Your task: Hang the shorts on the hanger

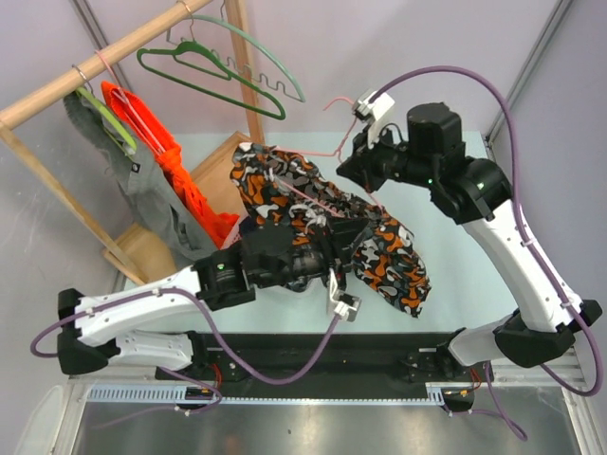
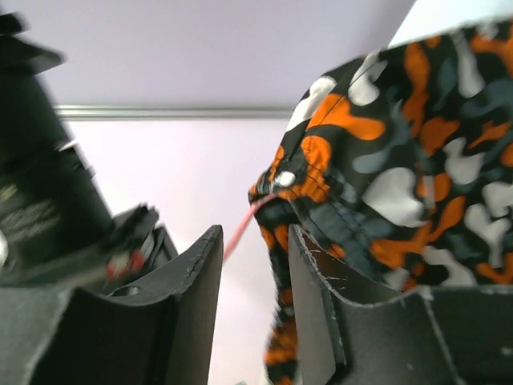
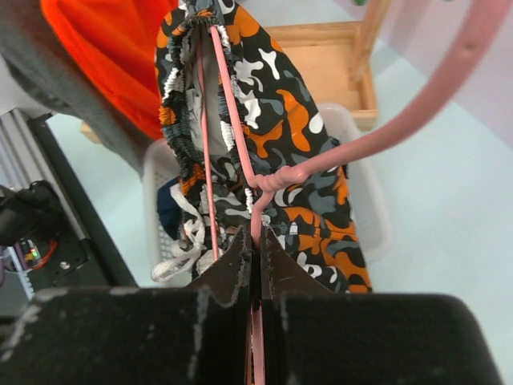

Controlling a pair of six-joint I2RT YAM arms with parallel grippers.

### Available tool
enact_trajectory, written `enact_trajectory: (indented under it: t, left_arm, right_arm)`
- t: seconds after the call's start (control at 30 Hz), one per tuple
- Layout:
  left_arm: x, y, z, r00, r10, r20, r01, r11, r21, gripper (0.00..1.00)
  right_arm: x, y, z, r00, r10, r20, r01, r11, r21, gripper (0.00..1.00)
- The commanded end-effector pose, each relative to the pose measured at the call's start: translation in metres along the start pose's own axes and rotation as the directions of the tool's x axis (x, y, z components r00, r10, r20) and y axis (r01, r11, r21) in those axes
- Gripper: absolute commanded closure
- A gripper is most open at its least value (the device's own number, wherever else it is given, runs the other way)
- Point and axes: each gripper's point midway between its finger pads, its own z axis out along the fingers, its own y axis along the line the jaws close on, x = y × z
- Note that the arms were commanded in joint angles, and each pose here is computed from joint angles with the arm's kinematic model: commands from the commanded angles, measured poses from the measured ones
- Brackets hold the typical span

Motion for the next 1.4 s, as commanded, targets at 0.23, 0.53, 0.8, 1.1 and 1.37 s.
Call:
enact_trajectory:
  t: [0.23,0.53,0.8,1.1,1.37]
  left_arm:
    - [0.033,0.013,0.013,0.952,0.238,-0.193,-0.243,0.97,-0.004,0.62]
    - [0.051,0.004,0.016,0.919,0.291,-0.265,-0.289,0.956,0.047,0.65]
    - [0.059,-0.001,0.012,0.911,0.304,-0.279,-0.292,0.953,0.087,0.94]
    - [0.069,0.014,-0.022,0.906,0.298,-0.3,-0.292,0.954,0.067,1.0]
    - [0.093,0.048,-0.048,0.864,0.376,-0.334,-0.394,0.919,0.015,1.0]
  right_arm:
    - [-0.025,0.035,0.006,0.996,0.015,0.087,-0.017,1.0,0.021,1.0]
    - [-0.021,0.047,0.014,0.998,0.014,0.069,-0.014,1.0,0.0,1.0]
    - [-0.019,0.054,0.018,0.998,0.006,0.062,-0.005,1.0,-0.019,1.0]
    - [-0.035,0.036,0.001,0.992,-0.003,0.125,0.004,1.0,-0.01,0.63]
    - [-0.081,-0.002,-0.043,0.95,0.002,0.311,-0.025,0.997,0.069,0.19]
